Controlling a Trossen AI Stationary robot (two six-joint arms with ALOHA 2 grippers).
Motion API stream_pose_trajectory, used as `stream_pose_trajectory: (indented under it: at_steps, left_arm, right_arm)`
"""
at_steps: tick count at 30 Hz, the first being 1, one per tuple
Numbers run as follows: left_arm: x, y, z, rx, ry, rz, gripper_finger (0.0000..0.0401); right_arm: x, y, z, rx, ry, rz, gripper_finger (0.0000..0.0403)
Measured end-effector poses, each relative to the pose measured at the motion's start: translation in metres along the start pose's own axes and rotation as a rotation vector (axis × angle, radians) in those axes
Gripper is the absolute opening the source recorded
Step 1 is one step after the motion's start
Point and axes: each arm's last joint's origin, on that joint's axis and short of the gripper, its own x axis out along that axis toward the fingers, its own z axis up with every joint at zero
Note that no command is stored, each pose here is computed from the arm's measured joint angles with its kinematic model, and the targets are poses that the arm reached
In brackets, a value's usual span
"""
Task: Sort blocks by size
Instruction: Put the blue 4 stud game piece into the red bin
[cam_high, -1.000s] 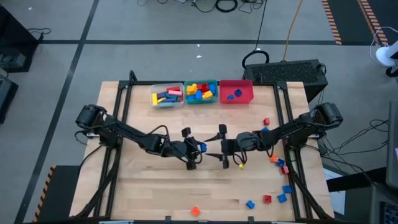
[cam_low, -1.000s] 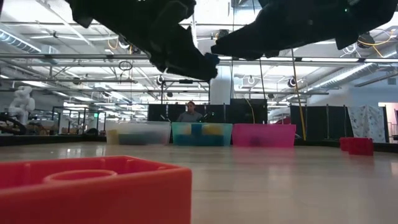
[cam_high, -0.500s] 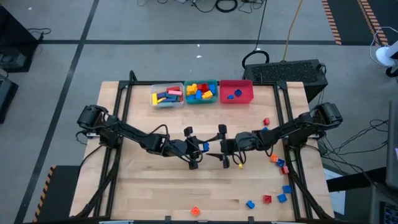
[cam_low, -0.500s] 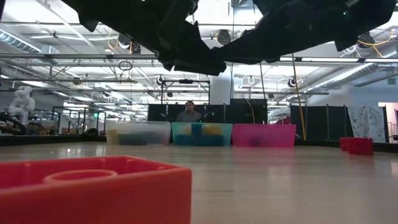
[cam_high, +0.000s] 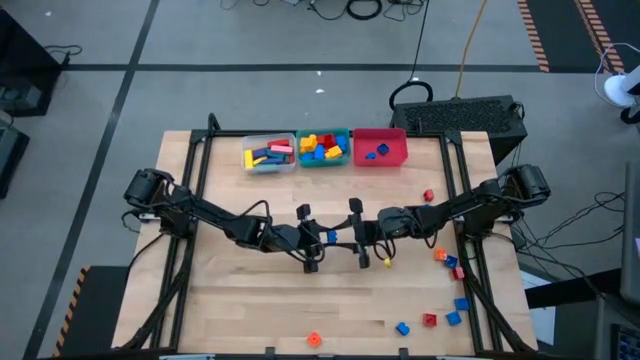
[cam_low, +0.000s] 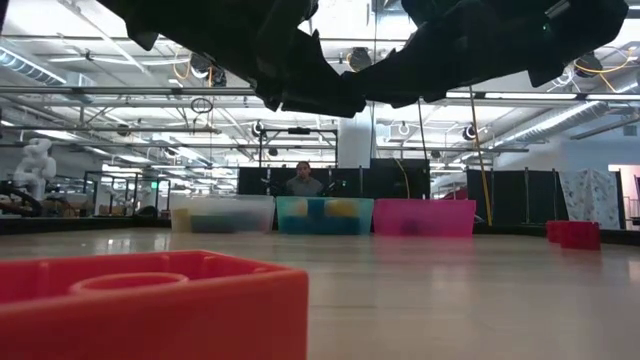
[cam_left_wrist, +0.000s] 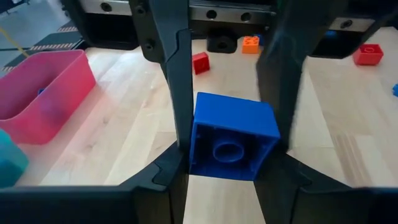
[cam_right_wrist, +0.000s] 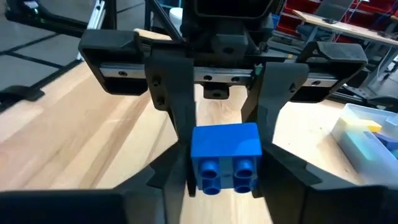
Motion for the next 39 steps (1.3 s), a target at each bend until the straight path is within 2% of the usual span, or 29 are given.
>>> stream_pose_trajectory:
  at_steps: [4, 11, 14, 18, 23, 33, 39]
  left_arm:
    - [0.0, -0.001, 0.0, -0.008, 0.0, -0.005, 0.0159]
    - [0.003, 0.008, -0.002, -0.079, 0.021, 0.028, 0.024]
    - [0.005, 0.016, -0.005, -0.084, 0.06, 0.056, 0.0263]
    - [0.008, 0.026, -0.011, -0.116, 0.122, 0.096, 0.0274]
    - [0.009, 0.034, -0.013, -0.125, 0.143, 0.127, 0.0275]
    - [0.01, 0.035, -0.014, -0.124, 0.143, 0.139, 0.0276]
    - [0.014, 0.037, -0.02, -0.106, 0.16, 0.192, 0.0276]
  right_arm:
    - [0.0, 0.0, 0.0, -0.005, -0.001, -0.002, 0.0117]
    - [0.0, -0.001, 0.0, 0.041, 0.002, -0.033, 0.0117]
    - [-0.002, -0.005, 0.001, 0.034, 0.025, -0.129, 0.0117]
    - [-0.011, -0.019, 0.002, 0.008, 0.096, -0.293, 0.0117]
    - [-0.024, -0.058, -0.005, 0.033, 0.218, -0.466, 0.0116]
    - [-0.068, -0.161, -0.045, 0.247, 0.439, -0.827, 0.0127]
    - [-0.091, -0.192, -0.066, 0.393, 0.486, -0.841, 0.0129]
